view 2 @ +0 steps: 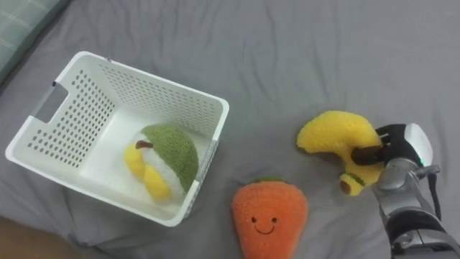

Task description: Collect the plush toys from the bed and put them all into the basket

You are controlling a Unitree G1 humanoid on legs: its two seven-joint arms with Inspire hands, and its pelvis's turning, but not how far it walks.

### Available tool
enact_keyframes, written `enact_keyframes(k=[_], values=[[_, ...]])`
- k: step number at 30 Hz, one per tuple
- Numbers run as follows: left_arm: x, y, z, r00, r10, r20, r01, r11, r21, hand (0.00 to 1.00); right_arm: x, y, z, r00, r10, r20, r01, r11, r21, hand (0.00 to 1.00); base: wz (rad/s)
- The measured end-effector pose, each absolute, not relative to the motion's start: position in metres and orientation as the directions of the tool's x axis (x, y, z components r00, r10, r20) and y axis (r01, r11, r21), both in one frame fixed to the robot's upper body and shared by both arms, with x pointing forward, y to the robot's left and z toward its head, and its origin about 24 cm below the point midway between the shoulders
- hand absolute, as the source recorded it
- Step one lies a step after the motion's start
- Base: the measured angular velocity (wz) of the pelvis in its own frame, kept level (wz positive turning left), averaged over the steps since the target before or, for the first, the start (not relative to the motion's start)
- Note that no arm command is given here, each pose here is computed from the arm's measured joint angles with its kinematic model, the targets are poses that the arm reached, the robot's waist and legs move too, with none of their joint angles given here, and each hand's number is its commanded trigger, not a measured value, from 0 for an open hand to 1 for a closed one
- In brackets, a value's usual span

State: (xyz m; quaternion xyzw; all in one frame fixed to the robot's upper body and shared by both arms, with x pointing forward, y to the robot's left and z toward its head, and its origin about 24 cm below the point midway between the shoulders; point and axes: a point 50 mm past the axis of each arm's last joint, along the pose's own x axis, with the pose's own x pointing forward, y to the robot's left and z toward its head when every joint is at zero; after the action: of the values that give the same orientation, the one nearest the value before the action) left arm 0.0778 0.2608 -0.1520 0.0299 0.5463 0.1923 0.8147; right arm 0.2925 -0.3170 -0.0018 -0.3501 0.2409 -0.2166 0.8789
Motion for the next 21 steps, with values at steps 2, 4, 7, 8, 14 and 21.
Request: enact_keyframes(k=[2,4,7,8,14,21], values=[[0.072,0.265,-0.151,0.326,0.363,-0.873,-0.309,0.913,0.265,0.0,0.297,-0.31,0.009,0.829,-0.516,-0.215,0.233,0.669,-0.706,1.0,0.0],[0.069,0.267,-0.15,0.321,0.375,-0.87,-0.327,0.906,0.27,0.0,0.298,-0.304,0.017,0.86,-0.484,-0.164,0.251,0.679,-0.69,1.0,-0.02],[0.064,0.269,-0.148,0.327,0.387,-0.862,-0.341,0.899,0.274,0.0,0.301,-0.292,0.034,0.9,-0.429,-0.077,0.274,0.694,-0.665,1.0,-0.02],[0.064,0.27,-0.148,0.325,0.39,-0.862,-0.349,0.896,0.274,0.0,0.302,-0.287,0.042,0.913,-0.405,-0.037,0.284,0.699,-0.656,1.0,-0.07],[0.058,0.27,-0.149,0.314,0.393,-0.864,-0.322,0.9,0.293,0.0,0.304,-0.266,0.07,0.953,-0.296,0.06,0.265,0.726,-0.634,1.0,-0.03],[0.047,0.271,-0.15,0.287,0.399,-0.871,-0.316,0.898,0.307,0.0,0.307,-0.242,0.101,0.96,-0.202,0.194,0.278,0.759,-0.588,1.0,0.02]])
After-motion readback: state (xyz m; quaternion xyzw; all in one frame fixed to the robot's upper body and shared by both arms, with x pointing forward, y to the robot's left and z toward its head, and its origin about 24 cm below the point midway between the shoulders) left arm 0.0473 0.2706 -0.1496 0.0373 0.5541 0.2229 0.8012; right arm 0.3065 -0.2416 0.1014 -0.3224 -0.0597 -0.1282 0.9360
